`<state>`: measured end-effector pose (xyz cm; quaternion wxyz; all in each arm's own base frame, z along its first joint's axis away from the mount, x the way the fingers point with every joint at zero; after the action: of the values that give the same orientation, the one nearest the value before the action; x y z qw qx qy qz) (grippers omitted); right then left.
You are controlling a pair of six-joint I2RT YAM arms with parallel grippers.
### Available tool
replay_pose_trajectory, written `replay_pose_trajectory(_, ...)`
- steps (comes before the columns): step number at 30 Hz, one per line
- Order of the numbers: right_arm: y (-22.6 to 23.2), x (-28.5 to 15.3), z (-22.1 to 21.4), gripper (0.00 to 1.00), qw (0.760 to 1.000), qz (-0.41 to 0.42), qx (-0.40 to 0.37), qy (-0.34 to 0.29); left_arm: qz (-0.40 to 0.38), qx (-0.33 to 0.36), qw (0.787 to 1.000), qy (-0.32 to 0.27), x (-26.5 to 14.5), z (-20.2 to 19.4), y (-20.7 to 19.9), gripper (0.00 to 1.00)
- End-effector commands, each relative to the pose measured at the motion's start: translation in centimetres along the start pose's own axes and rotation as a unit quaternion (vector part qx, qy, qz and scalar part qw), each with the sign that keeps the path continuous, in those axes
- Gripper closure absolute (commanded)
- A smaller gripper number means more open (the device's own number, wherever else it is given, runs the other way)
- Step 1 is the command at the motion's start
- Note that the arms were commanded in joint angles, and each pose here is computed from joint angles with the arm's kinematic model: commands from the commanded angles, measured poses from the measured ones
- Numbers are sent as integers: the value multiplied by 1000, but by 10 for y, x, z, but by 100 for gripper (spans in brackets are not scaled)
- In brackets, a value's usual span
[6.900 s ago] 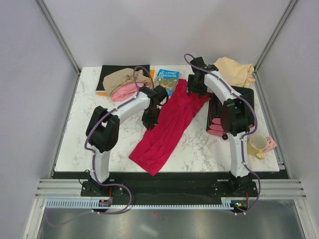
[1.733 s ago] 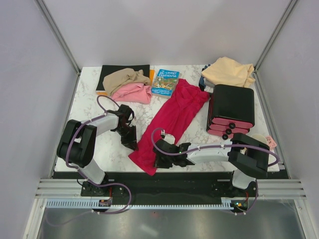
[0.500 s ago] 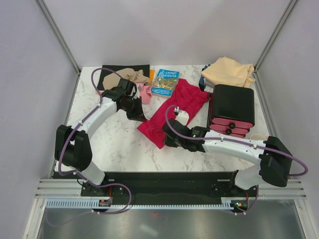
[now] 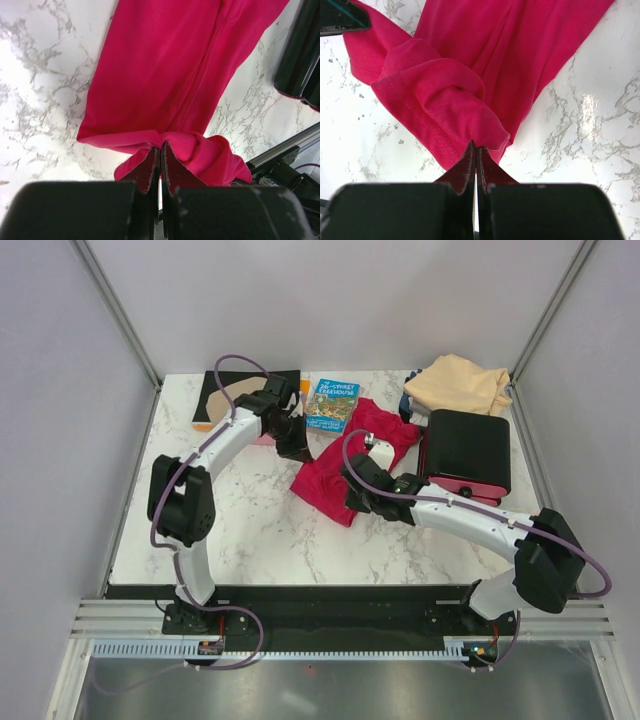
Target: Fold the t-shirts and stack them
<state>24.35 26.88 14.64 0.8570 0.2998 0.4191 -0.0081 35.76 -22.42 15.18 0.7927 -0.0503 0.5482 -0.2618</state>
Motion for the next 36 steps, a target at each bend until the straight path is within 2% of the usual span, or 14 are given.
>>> replay_pose_trajectory(1,9,1,17,100,1000,0,-19,-24,-10,22,1000,-13,7,21,-13,98)
replay_pose_trajectory(15,-5,39,34,100,997,-42,-49,-33,-13,48,999,-10,45,45,-19,98)
replay_pose_trajectory(28,-9,64,38,100,996,-60,-63,-37,-23,72,997,14,80,43,-20,98)
replay_pose_trajectory(32,-16,68,42,88,995,-72,-45,-43,-27,67,997,5,83,52,-22,97)
replay_pose_trajectory(36,-24,69,48,88,995,-80,-11,-54,-36,55,998,-2,85,61,-27,94)
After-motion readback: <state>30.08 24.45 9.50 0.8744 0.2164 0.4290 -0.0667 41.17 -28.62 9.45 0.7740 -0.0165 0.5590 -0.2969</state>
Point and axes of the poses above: each gripper's point midway between its finger pads, its own x axis out along the fingers, its own y axis along the line the jaws close on, z = x × y, the point moved 3 cm from there along -x, back along the fingers, and after that the axes turned 15 degrees about x, right-handed, at the moved point
